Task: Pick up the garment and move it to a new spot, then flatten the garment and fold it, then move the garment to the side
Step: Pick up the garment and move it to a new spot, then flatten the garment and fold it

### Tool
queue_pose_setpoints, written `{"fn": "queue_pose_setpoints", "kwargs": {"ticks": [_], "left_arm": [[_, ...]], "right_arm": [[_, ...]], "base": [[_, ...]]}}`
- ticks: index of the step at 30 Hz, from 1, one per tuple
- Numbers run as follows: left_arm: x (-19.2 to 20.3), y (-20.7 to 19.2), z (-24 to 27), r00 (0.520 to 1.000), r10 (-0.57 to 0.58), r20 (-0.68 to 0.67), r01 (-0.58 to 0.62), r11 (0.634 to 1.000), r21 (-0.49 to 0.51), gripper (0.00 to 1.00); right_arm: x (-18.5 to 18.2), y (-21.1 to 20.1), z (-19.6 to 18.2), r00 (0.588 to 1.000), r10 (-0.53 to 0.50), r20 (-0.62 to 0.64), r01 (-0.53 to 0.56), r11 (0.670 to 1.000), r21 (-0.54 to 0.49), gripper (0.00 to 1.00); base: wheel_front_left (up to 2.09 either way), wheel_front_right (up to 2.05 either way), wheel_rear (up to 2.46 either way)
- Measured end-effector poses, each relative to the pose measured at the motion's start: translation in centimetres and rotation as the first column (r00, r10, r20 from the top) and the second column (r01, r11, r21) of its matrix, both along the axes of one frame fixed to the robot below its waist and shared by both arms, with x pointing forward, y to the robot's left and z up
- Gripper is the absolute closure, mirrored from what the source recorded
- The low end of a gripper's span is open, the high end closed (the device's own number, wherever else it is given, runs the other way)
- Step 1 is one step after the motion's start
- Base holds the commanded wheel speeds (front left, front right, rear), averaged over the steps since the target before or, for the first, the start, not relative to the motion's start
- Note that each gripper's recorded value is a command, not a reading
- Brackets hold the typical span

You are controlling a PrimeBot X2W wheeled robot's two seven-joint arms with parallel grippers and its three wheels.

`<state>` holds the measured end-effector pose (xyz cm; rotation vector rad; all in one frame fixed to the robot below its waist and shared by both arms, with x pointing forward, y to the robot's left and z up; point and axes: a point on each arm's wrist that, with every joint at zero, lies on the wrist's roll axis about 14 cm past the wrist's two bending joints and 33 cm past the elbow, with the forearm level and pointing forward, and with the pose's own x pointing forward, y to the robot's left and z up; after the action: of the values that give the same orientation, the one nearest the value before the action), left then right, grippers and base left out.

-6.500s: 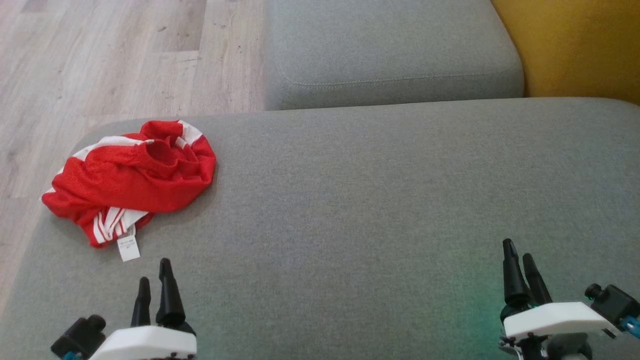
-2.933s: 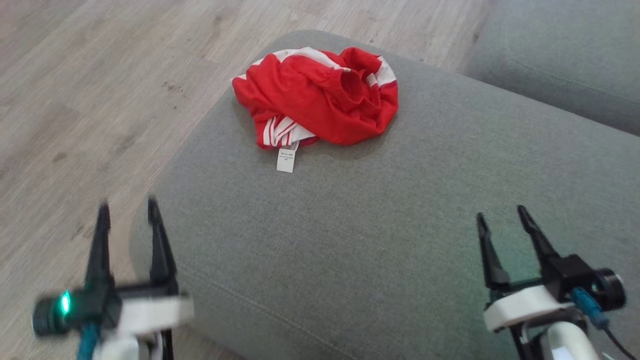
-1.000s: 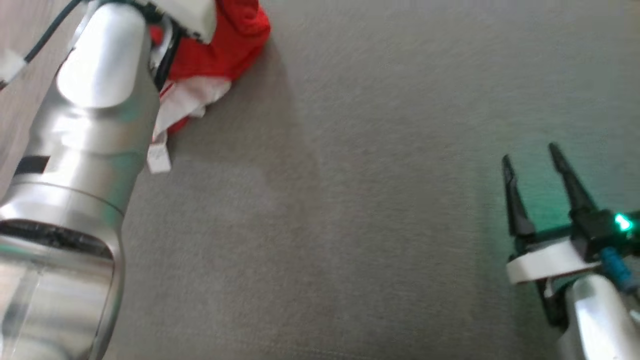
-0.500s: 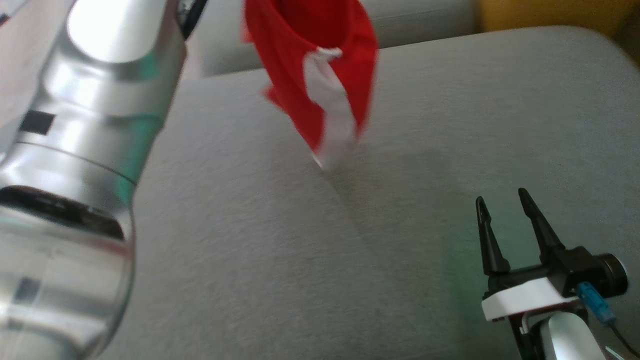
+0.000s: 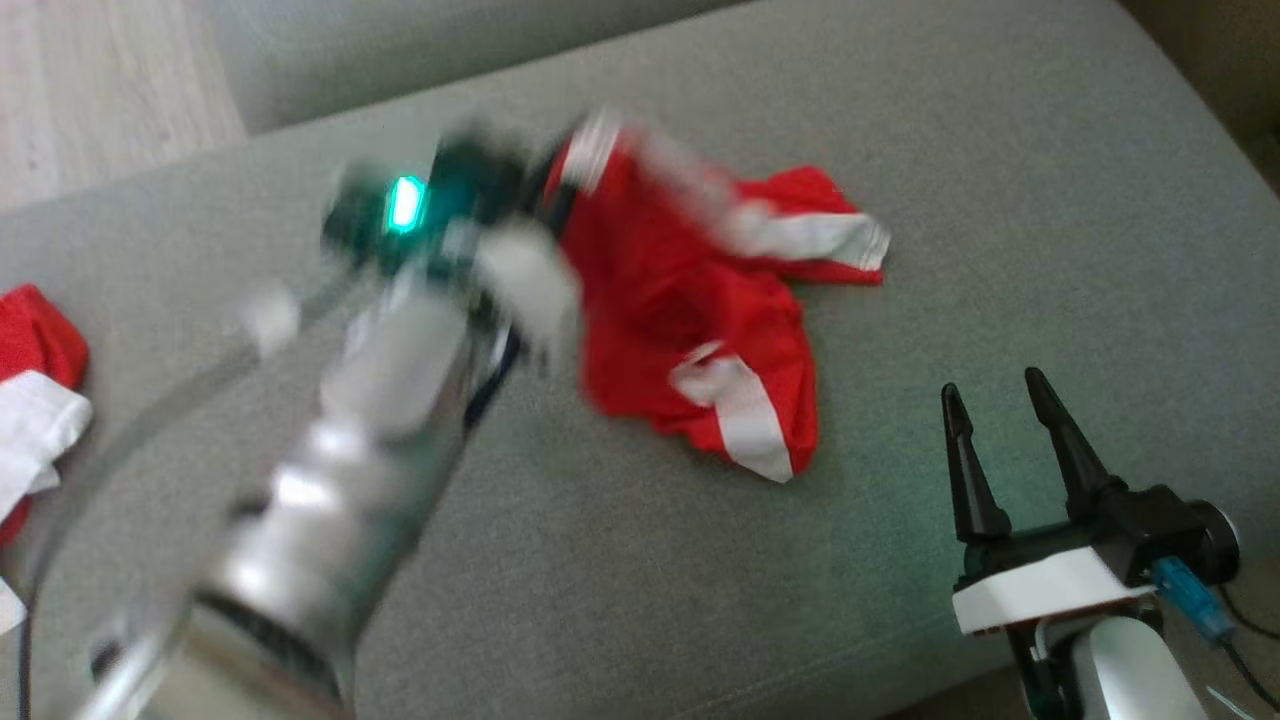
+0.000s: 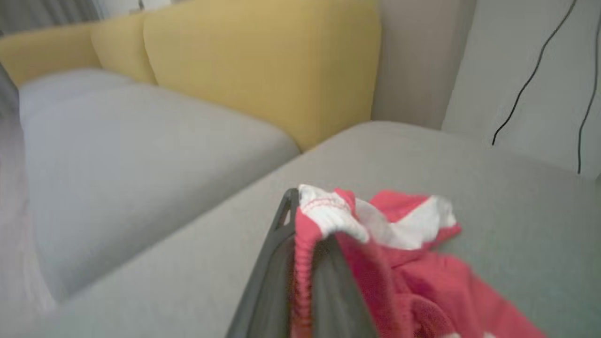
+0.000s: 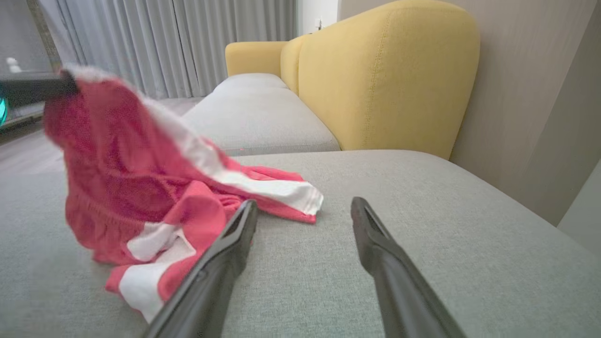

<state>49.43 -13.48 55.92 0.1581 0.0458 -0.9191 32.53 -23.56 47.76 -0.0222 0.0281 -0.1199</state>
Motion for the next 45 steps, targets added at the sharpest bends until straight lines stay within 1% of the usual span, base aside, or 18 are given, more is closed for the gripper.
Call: {"fn": "queue_pose_setpoints", "kwargs": {"ticks": [2, 3, 4, 7, 8, 10, 11, 12, 13, 15, 18, 20, 23, 26, 29, 33, 40, 45], "left_arm": [[-0.8, 1.7, -5.4, 0.99, 0.05, -0.131, -0.05, 0.999, 0.001, 1.0], [-1.1, 2.7, -7.4, 0.978, 0.088, -0.19, -0.092, 0.996, -0.01, 1.0], [-1.5, 3.6, -9.1, 0.964, 0.118, -0.24, -0.126, 0.992, -0.022, 0.0], [-2.6, 6.2, -12.2, 0.92, 0.208, -0.333, -0.236, 0.971, -0.045, 0.0], [-3.0, 6.9, -12.7, 0.909, 0.229, -0.349, -0.263, 0.964, -0.051, 0.0], [-3.4, 8.5, -12.4, 0.893, 0.282, -0.351, -0.334, 0.938, -0.094, 0.0], [-3.5, 9.4, -11.8, 0.887, 0.311, -0.34, -0.37, 0.921, -0.122, 0.0], [-4.3, 11.6, -10.7, 0.877, 0.369, -0.309, -0.433, 0.885, -0.173, 0.0], [-5.1, 12.8, -10.4, 0.869, 0.398, -0.294, -0.46, 0.868, -0.188, 0.0], [-7.2, 15.5, -10.5, 0.836, 0.463, -0.294, -0.529, 0.823, -0.208, 0.0], [-11.2, 19.1, -10.9, 0.787, 0.543, -0.293, -0.607, 0.767, -0.208, 0.0], [-13.1, 21.2, -10.5, 0.758, 0.593, -0.274, -0.649, 0.73, -0.215, 0.0], [-14.8, 23.1, -8.1, 0.741, 0.641, -0.199, -0.671, 0.696, -0.256, 0.0], [-16.3, 24.3, -6.0, 0.726, 0.673, -0.141, -0.679, 0.671, -0.299, 0.0], [-18.3, 25.5, -6.0, 0.696, 0.702, -0.148, -0.707, 0.637, -0.306, 0.0], [-20.3, 26.3, -6.8, 0.673, 0.723, -0.154, -0.73, 0.619, -0.29, 0.0], [-20.4, 27.3, -6.6, 0.652, 0.745, -0.139, -0.746, 0.6, -0.289, 0.0], [-20.4, 27.5, -6.8, 0.65, 0.749, -0.128, -0.748, 0.603, -0.277, 0.0]], "right_arm": [[0.1, 0.0, -0.6, 1.0, -0.002, -0.021, 0.002, 1.0, 0.006, 0.0], [0.2, 0.0, -0.9, 1.0, -0.002, -0.031, 0.002, 1.0, 0.007, 0.0], [0.3, 0.1, -1.1, 0.999, 0.001, -0.037, 0.0, 1.0, 0.008, 0.0], [0.7, 0.4, -1.4, 0.999, 0.014, -0.043, -0.013, 1.0, 0.01, 0.0], [0.9, 0.5, -1.4, 0.999, 0.018, -0.043, -0.018, 1.0, 0.009, 0.0], [1.1, 0.8, -1.6, 0.998, 0.03, -0.048, -0.029, 1.0, 0.01, 0.0], [1.2, 1.0, -1.8, 0.998, 0.038, -0.051, -0.037, 0.999, 0.014, 0.0], [1.3, 1.7, -2.0, 0.997, 0.059, -0.057, -0.057, 0.998, 0.022, 0.0], [1.3, 2.1, -2.2, 0.996, 0.071, -0.061, -0.07, 0.997, 0.027, 0.0], [0.9, 3.2, -2.6, 0.993, 0.101, -0.069, -0.098, 0.994, 0.041, 0.0], [0.0, 4.6, -3.0, 0.987, 0.141, -0.075, -0.136, 0.989, 0.064, 0.0], [-0.5, 5.4, -3.1, 0.984, 0.164, -0.076, -0.158, 0.984, 0.079, 0.0], [-0.6, 6.8, -2.4, 0.978, 0.205, -0.047, -0.2, 0.975, 0.096, 0.0], [-0.7, 7.6, -1.3, 0.974, 0.228, -0.003, -0.227, 0.968, 0.108, 0.0], [-1.7, 8.1, -1.1, 0.97, 0.243, 0.005, -0.242, 0.964, 0.113, 0.0], [-2.8, 8.6, -1.3, 0.966, 0.257, 0.004, -0.255, 0.959, 0.124, 0.0], [-2.9, 9.2, -0.7, 0.961, 0.275, 0.026, -0.276, 0.954, 0.12, 0.0], [-2.8, 9.4, -0.7, 0.959, 0.281, 0.027, -0.283, 0.952, 0.12, 0.0]], "base": [[0.0, 0.0, 0.0], [0.0, 0.0, 0.0], [0.0, 0.0, 0.0], [0.0, 0.0, 0.0], [0.0, 0.0, 0.0], [0.0, 0.0, 0.0], [0.0, 0.0, 0.0], [0.0, 0.0, 0.0], [0.0, 0.0, 0.0], [0.0, 0.0, 0.0], [0.0, 0.0, 0.0], [0.0, 0.0, 0.0], [0.0, 0.0, 0.0], [0.0, 0.0, 0.0], [0.0, 0.0, 0.0], [0.0, 0.0, 0.0], [0.0, 0.0, 0.0], [0.0, 0.0, 0.0]]}}
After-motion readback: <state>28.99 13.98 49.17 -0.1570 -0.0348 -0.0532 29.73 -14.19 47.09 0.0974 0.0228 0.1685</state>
